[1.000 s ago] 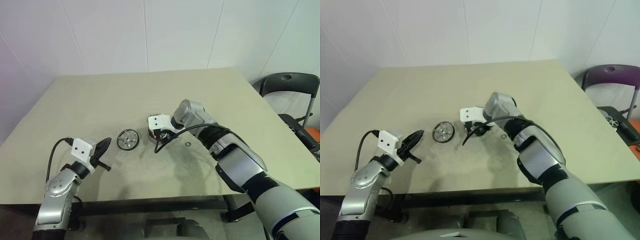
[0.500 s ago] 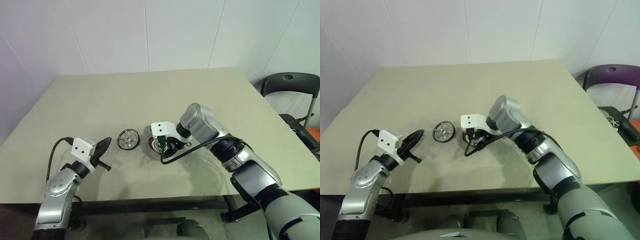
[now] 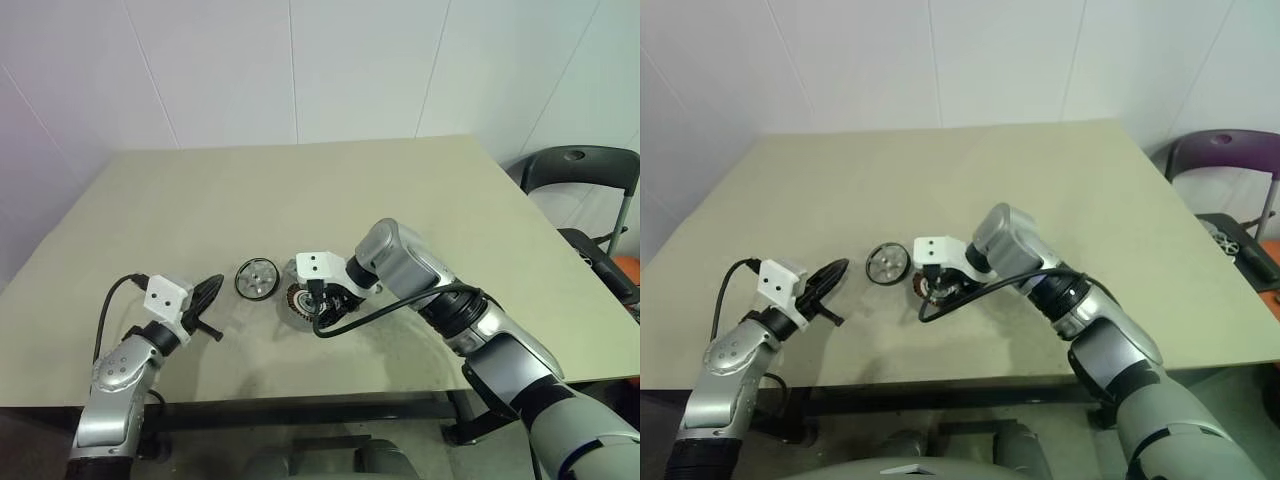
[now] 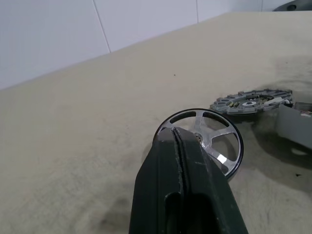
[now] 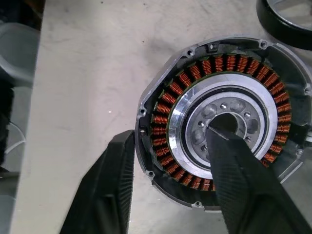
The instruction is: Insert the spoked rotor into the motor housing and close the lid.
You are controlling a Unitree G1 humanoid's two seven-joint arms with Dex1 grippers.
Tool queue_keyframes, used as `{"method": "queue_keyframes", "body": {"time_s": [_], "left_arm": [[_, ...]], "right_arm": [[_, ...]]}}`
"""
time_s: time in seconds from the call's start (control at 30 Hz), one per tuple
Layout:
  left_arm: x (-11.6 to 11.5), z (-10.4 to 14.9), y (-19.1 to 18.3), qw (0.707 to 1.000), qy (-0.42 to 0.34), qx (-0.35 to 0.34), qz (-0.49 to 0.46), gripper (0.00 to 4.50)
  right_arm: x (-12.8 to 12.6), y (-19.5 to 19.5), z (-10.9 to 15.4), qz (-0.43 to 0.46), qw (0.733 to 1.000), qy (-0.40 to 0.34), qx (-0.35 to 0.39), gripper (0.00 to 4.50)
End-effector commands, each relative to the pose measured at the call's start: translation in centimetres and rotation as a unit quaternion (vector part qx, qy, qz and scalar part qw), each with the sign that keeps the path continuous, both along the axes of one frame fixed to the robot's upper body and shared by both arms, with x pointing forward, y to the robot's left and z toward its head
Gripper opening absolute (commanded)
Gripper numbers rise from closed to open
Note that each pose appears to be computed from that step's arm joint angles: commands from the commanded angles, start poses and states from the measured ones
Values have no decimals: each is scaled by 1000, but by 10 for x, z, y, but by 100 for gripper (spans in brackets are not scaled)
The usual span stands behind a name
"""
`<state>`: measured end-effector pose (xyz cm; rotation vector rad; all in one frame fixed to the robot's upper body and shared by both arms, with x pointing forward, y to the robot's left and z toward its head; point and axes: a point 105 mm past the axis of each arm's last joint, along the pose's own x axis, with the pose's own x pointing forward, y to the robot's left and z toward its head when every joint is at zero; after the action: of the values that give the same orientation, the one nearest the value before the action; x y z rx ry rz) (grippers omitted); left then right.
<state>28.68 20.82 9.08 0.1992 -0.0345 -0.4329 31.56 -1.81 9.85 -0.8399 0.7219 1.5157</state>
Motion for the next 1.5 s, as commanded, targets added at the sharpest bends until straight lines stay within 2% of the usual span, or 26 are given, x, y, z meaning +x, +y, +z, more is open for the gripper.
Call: {"method": "queue_keyframes", "body": {"time_s": [0.03,0.13,0.37,0.53,0.63,0.73,0.83,0.93,1.07,1.27,1.5], "left_arm": [[1,11,-4,1000,-25,4,-8,0],[1,11,-4,1000,-25,3,-9,0],[1,12,-3,1000,-24,2,-11,0],[-2,8,-4,1000,-17,4,-19,0],[-4,8,-1,1000,-15,5,-18,0],[-4,7,0,1000,-11,9,-24,0],[-5,8,0,1000,-10,8,-27,0],[-8,8,-4,999,0,-12,-46,0],[-9,9,-6,998,3,-17,-52,0],[-9,8,-6,998,5,-12,-54,0],[-10,8,-6,999,6,-10,-52,0]], "right_arm": [[1,2,10,14,1000,-20,6,355],[-1,2,16,19,1000,-20,13,448],[0,-12,44,6,998,-28,49,448],[28,-43,45,-99,991,-27,83,448],[45,-53,52,-150,975,-42,157,448],[52,-66,60,-152,956,-99,233,448],[52,-83,51,-163,948,-122,243,448],[49,-98,35,-194,945,-79,250,448],[51,-111,13,-239,936,-70,249,448],[38,-119,-16,-249,942,-29,222,448],[42,-126,-25,-268,938,-34,216,448]]}}
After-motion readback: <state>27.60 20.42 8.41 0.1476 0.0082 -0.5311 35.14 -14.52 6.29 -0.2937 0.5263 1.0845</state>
